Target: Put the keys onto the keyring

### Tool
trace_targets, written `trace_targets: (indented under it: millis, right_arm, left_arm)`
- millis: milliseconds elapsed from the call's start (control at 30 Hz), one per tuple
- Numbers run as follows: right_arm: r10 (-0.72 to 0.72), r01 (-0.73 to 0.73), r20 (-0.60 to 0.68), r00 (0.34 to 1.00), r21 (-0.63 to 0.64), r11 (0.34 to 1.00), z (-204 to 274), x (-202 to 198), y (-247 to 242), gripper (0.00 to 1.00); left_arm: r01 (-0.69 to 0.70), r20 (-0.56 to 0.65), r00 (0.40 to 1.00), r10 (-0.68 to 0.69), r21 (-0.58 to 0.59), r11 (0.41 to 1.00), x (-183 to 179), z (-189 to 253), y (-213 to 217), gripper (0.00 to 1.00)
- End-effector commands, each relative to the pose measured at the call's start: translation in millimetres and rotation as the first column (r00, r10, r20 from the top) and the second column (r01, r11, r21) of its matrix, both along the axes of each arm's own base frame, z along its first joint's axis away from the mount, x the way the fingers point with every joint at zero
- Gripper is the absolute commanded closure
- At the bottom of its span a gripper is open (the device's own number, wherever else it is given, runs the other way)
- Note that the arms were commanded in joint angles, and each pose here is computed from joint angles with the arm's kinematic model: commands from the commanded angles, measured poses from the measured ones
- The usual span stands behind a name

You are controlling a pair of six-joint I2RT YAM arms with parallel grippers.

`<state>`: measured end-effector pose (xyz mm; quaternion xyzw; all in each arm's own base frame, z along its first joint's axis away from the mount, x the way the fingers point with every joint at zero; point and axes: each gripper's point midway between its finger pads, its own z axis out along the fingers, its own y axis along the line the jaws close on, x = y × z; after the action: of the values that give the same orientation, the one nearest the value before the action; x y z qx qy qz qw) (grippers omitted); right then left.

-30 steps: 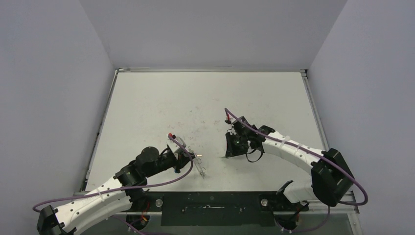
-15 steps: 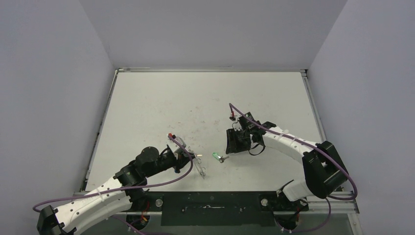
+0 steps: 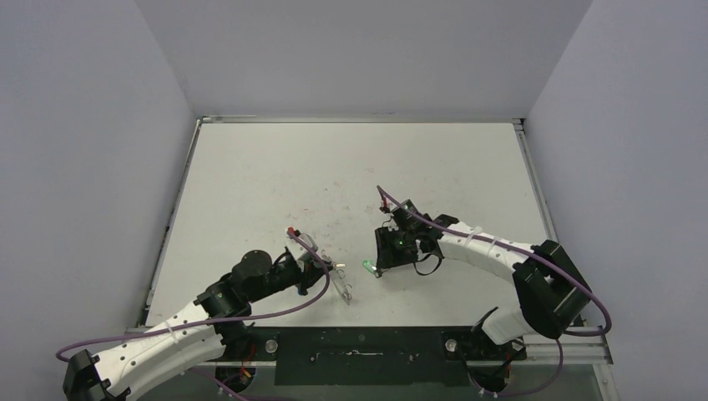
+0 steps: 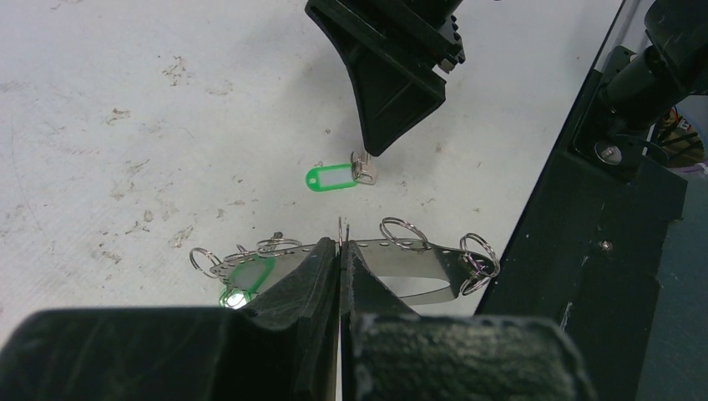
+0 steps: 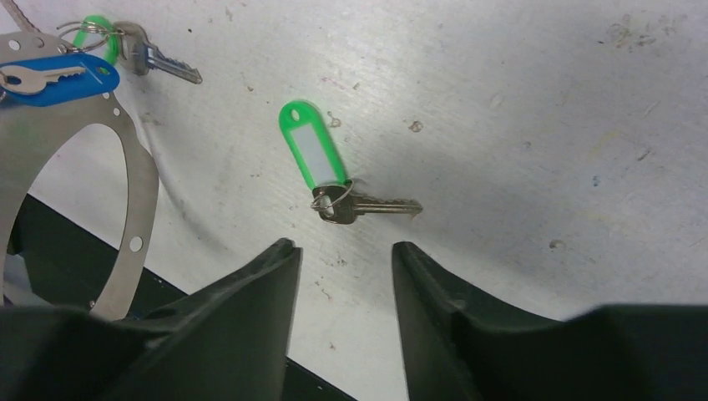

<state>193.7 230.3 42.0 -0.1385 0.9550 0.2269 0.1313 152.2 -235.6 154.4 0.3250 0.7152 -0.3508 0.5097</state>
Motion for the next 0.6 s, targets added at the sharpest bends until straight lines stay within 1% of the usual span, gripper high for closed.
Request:
trace_targets:
  millis: [0,67,167,233,300,367,433,567]
  right_arm:
    - [-0.055,0.067,0.098,0.994,-0.116,0.991,6,17,-1,0.58]
    - [-0.064,0.077,0.100,0.993,-0.128,0.989,4,17,1,0.64]
    - [-0.071,0.083,0.097,0.993,-0.115,0.990,3,17,7,0.66]
    - [-0.074,0.084,0.093,0.993,-0.106,0.991,2,17,10,0.65]
    - [-0.075,0.083,0.087,0.993,-0.095,0.992,0,16,15,0.58]
    - [-0.072,0.079,0.083,0.994,-0.089,0.993,-1,16,18,0.55]
    - [-0.068,0.074,0.078,0.995,-0.082,0.994,-3,15,21,0.54]
    - [-0.065,0.071,0.077,0.995,-0.080,0.994,-5,13,25,0.55]
  left_arm:
    - [0.000,0.041,0.999,0.001,-0.048,0.999,4,15,-4,1.00]
    - [0.003,0.038,0.999,-0.001,-0.046,0.999,4,14,-4,1.00]
    - [0.005,0.035,0.999,-0.003,-0.043,0.999,3,13,-4,1.00]
    - [0.005,0.034,0.999,-0.003,-0.043,0.999,3,13,-4,1.00]
    - [0.004,0.033,0.999,-0.002,-0.043,0.999,3,12,-4,1.00]
    - [0.004,0.033,0.999,-0.003,-0.043,0.999,3,12,-4,1.00]
    - [0.002,0.031,1.000,-0.001,-0.040,0.999,3,11,-4,1.00]
    - [0.005,0.030,1.000,-0.003,-0.042,0.999,3,11,-4,1.00]
